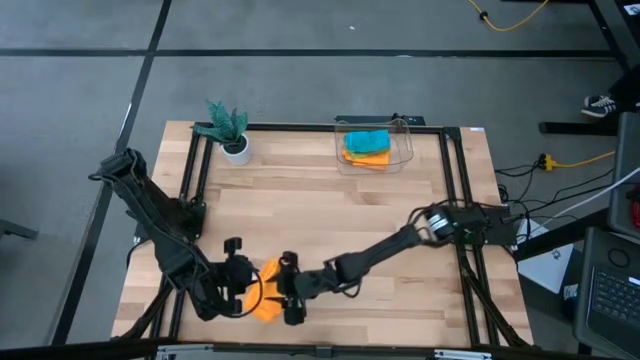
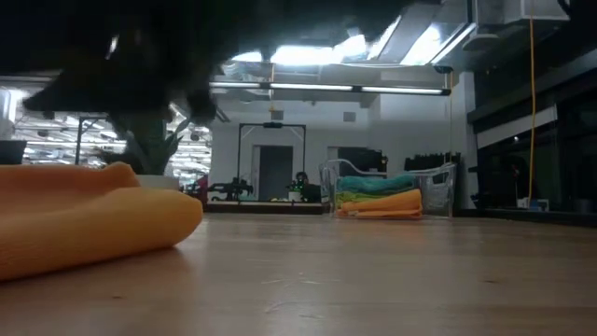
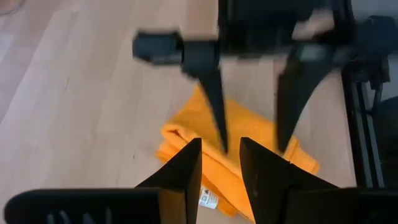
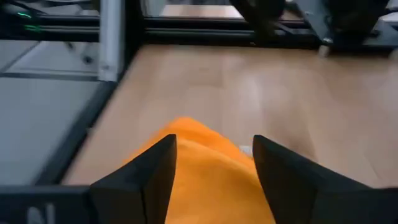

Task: Fold microfiber towels
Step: Fold the orange microfiber towel, then put the folded orange microfiber towel into the transparent bin

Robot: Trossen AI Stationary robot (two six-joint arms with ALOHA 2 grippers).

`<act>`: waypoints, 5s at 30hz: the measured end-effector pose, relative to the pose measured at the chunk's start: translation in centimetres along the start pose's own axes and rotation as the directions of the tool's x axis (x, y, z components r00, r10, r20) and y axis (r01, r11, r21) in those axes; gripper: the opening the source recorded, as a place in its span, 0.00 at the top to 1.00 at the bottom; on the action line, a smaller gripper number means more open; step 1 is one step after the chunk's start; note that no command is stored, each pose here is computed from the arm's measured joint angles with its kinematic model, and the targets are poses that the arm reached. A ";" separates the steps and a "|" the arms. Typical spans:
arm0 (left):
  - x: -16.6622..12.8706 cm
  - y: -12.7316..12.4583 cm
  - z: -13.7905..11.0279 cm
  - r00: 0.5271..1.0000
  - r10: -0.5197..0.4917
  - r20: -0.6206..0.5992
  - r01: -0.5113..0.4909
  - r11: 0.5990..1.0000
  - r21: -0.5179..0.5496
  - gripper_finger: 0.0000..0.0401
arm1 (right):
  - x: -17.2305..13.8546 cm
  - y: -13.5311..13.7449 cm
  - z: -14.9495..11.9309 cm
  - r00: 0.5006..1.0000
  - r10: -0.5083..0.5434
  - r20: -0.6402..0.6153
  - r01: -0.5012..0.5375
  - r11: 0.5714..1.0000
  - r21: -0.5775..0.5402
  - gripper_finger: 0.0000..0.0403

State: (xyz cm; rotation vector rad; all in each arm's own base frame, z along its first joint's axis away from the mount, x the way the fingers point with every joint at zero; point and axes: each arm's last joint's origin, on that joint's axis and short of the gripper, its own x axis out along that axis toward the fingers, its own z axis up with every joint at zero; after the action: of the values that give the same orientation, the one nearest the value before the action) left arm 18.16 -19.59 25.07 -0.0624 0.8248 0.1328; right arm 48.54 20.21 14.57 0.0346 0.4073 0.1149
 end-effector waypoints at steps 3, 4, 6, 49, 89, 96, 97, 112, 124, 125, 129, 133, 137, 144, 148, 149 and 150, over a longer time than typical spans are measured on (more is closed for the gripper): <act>0.0 0.0 0.0 1.000 0.000 0.002 0.000 1.000 0.002 0.75 | 2.1 0.3 -2.1 0.996 -0.084 0.012 0.084 0.996 -0.033 0.47; 0.1 -0.1 0.0 1.000 -0.001 0.003 0.001 1.000 0.001 0.75 | 2.6 0.3 -2.6 0.994 -0.109 0.010 0.110 0.993 -0.043 0.47; 0.2 -0.2 -0.1 1.000 0.002 0.000 -0.002 1.000 0.004 0.75 | 3.5 0.3 -3.5 0.991 -0.136 0.008 0.136 0.989 -0.056 0.47; 2.1 -0.4 0.4 1.000 0.028 -0.003 -0.028 0.997 -0.069 0.75 | -18.2 -4.2 5.8 0.396 -0.655 -0.644 0.714 0.660 -0.233 0.47; 16.2 14.2 7.8 0.971 0.141 -0.192 -0.178 0.965 -0.193 0.60 | -9.2 -2.7 -7.6 0.801 -0.434 -0.412 0.220 0.854 -0.472 0.42; 20.6 16.2 5.8 0.940 0.097 -0.327 -0.159 0.973 -0.169 0.60 | -9.1 -3.1 -7.7 0.787 -0.467 -0.402 0.236 0.831 -0.504 0.35; 21.1 16.2 5.7 0.942 0.080 -0.327 -0.143 0.975 -0.172 0.60 | -9.0 -3.3 -7.7 0.786 -0.465 -0.407 0.231 0.832 -0.505 0.35; 21.6 15.7 5.7 0.947 0.029 -0.320 -0.091 0.979 -0.180 0.60 | -7.7 -8.5 -7.5 0.757 -0.411 -0.508 0.175 0.876 -0.448 0.39; 21.6 15.7 5.7 0.948 0.017 -0.317 -0.079 0.979 -0.186 0.60 | -6.9 -9.7 -7.9 0.775 -0.317 -0.547 0.149 0.932 -0.329 0.64; 21.6 15.7 5.7 0.948 0.017 -0.317 -0.080 0.979 -0.186 0.60 | -6.8 -9.7 -8.0 0.775 -0.314 -0.548 0.156 0.936 -0.315 0.69; 20.8 15.7 5.9 0.944 -0.009 -0.331 -0.060 0.979 -0.197 0.60 | -6.8 -9.7 -8.0 0.775 -0.317 -0.546 0.206 0.945 -0.256 0.93; 17.6 15.7 7.5 0.947 -0.021 -0.320 -0.046 0.979 -0.199 0.60 | -6.8 -9.5 -8.1 0.776 -0.323 -0.542 0.235 0.945 -0.226 0.93; 12.9 15.8 8.6 0.943 -0.005 -0.333 -0.062 0.980 -0.191 0.60 | -7.0 -9.2 -7.8 0.781 -0.317 -0.538 0.238 0.948 -0.213 0.93; 3.3 14.9 9.9 0.991 -0.079 -0.108 0.045 0.956 -0.289 0.60 | -10.1 -9.7 -5.2 0.734 -0.373 -0.567 0.272 0.927 -0.258 0.93; -1.3 14.0 9.6 0.987 -0.157 0.032 0.159 0.939 -0.304 0.60 | -13.1 -10.4 -2.0 0.707 -0.454 -0.542 0.341 0.891 -0.301 0.93; -2.1 13.8 9.5 0.986 -0.159 0.055 0.168 0.938 -0.304 0.60 | -13.9 -10.6 -1.4 0.698 -0.470 -0.539 0.353 0.882 -0.313 0.93; -2.8 13.5 9.4 0.983 -0.160 0.087 0.178 0.939 -0.295 0.60 | -14.7 -10.7 -0.7 0.696 -0.487 -0.528 0.366 0.873 -0.322 0.93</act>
State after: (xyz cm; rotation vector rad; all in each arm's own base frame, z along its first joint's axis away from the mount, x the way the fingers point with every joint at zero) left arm 21.19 -5.44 33.45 -0.4158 0.7282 0.0970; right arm 36.01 7.85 19.09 -0.3024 1.0321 -0.3171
